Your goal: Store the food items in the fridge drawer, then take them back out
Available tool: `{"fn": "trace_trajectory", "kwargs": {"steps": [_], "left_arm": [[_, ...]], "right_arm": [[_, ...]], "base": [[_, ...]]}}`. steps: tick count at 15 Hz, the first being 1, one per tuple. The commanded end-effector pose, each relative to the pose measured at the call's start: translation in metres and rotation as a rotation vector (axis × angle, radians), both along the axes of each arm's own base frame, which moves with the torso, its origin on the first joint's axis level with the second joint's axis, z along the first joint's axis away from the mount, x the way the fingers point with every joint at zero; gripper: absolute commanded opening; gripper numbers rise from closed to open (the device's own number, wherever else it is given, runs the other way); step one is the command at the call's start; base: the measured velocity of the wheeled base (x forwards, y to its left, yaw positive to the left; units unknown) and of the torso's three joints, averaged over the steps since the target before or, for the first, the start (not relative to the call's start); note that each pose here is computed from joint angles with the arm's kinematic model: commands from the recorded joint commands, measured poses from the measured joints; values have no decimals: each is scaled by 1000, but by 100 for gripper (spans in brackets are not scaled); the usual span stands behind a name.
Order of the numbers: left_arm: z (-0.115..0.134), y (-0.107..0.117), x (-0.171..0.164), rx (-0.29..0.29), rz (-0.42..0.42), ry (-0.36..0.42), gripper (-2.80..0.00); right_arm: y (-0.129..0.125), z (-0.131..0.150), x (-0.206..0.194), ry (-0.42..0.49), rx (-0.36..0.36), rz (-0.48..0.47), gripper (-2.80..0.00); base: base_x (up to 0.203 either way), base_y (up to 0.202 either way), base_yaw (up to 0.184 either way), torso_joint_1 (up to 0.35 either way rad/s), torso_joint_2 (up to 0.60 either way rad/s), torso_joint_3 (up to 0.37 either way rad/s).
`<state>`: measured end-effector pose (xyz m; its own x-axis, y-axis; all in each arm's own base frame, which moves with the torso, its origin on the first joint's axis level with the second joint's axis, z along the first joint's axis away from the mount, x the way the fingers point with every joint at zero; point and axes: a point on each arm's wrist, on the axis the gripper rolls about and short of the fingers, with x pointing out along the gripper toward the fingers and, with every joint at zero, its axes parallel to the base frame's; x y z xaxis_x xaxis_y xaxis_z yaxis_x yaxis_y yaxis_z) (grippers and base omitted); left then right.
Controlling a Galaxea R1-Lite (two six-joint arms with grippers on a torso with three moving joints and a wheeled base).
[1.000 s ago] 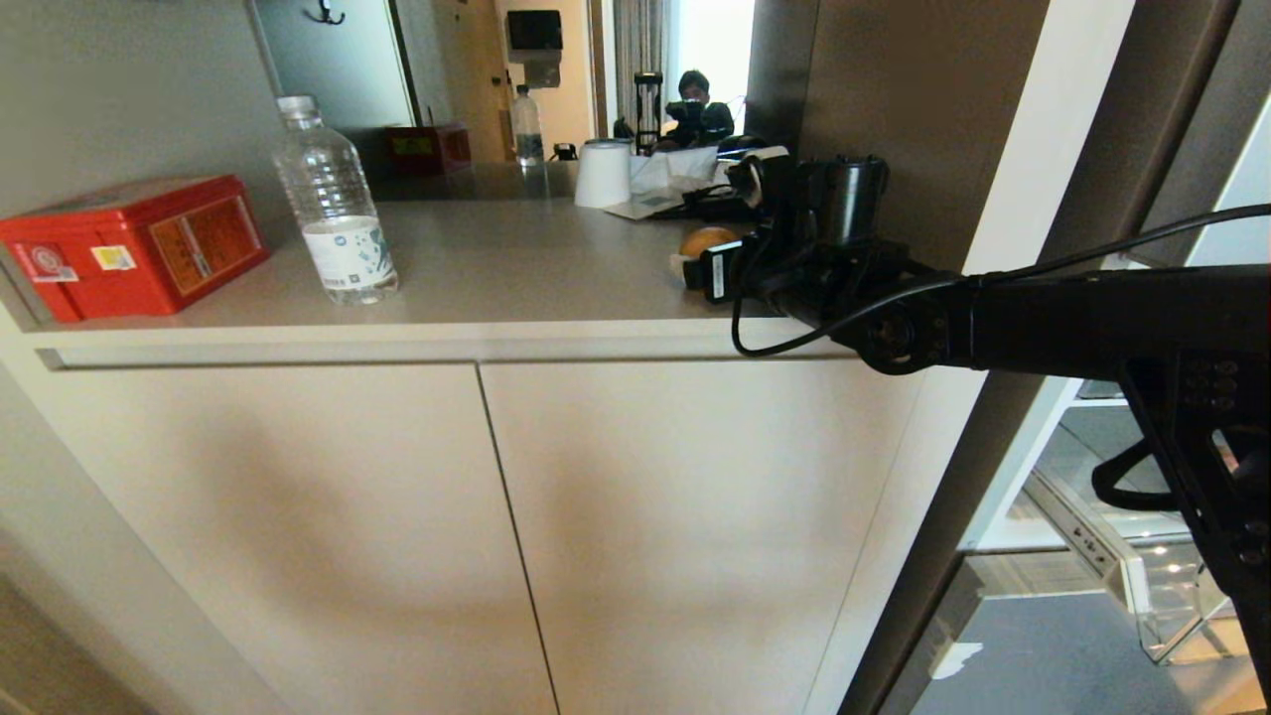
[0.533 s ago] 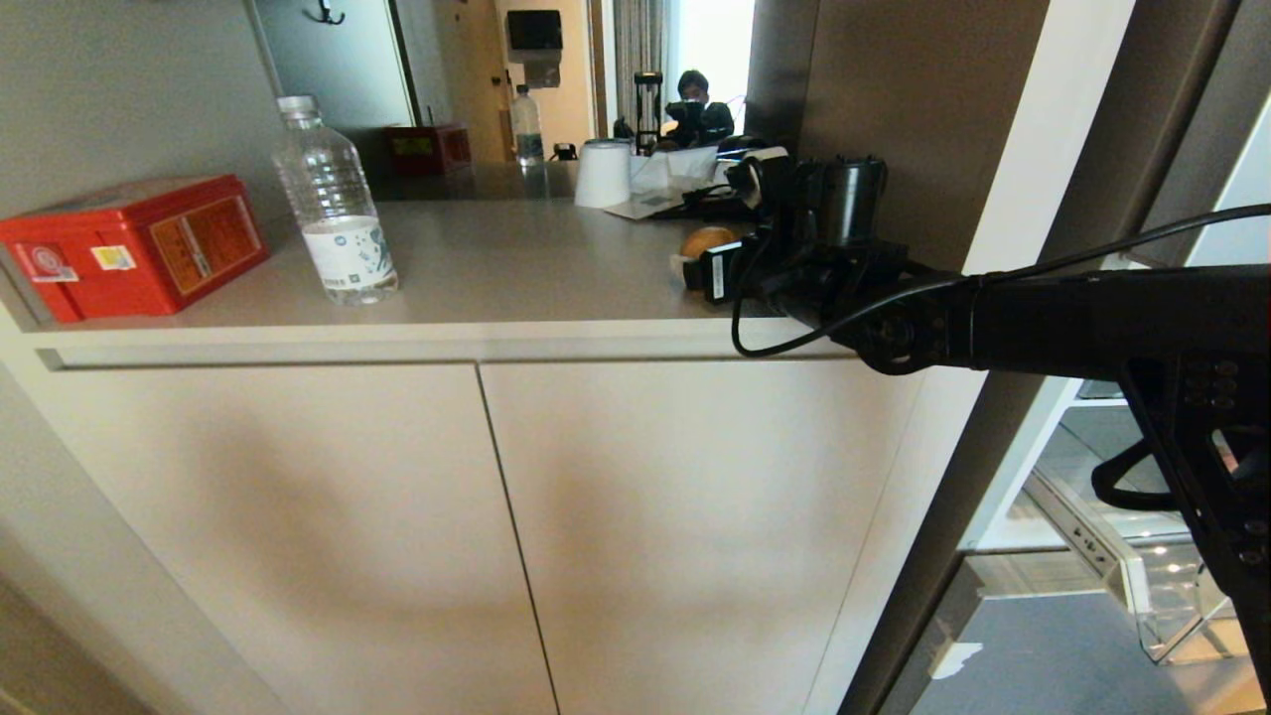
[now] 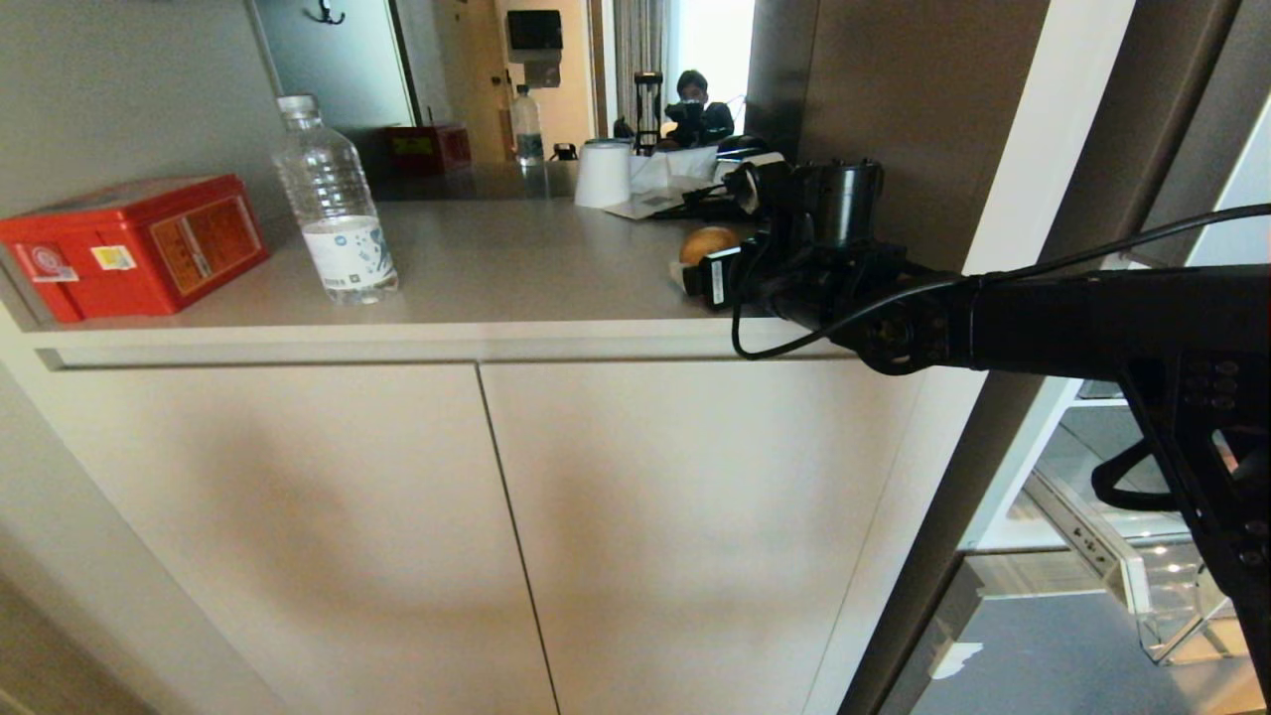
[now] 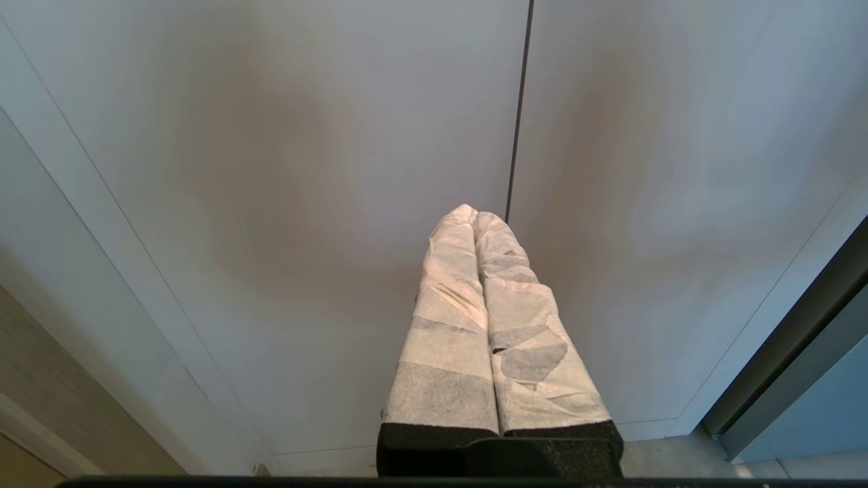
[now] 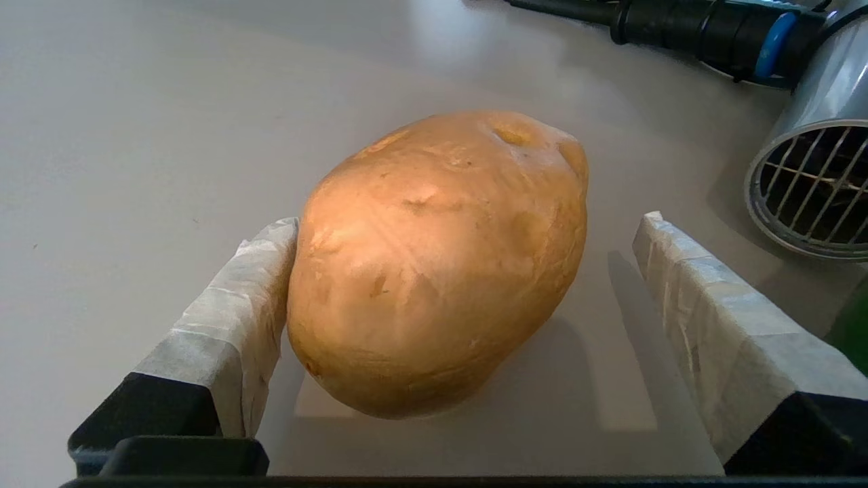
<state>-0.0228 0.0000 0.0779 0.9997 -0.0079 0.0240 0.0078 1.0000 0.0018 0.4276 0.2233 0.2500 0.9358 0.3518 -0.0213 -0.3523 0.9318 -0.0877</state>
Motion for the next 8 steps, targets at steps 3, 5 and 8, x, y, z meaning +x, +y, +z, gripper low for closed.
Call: {"fn": "trace_trajectory", "kwargs": {"steps": [3,5,8], "left_arm": [[-3,0,1,0,0,10,-280],[-3,0,1,0,0,10,-280],[-3,0,1,0,0,10,-280]], "right_arm": [[-1,1,0,-4,3,-2,0],[-1,3,-1,-6,4,-2,0],[-2,9,-4,-19,11,-1,0]], "base": [[0,0,0,0,0,0],[0,0,0,0,0,0],[0,0,0,0,0,0]]}}
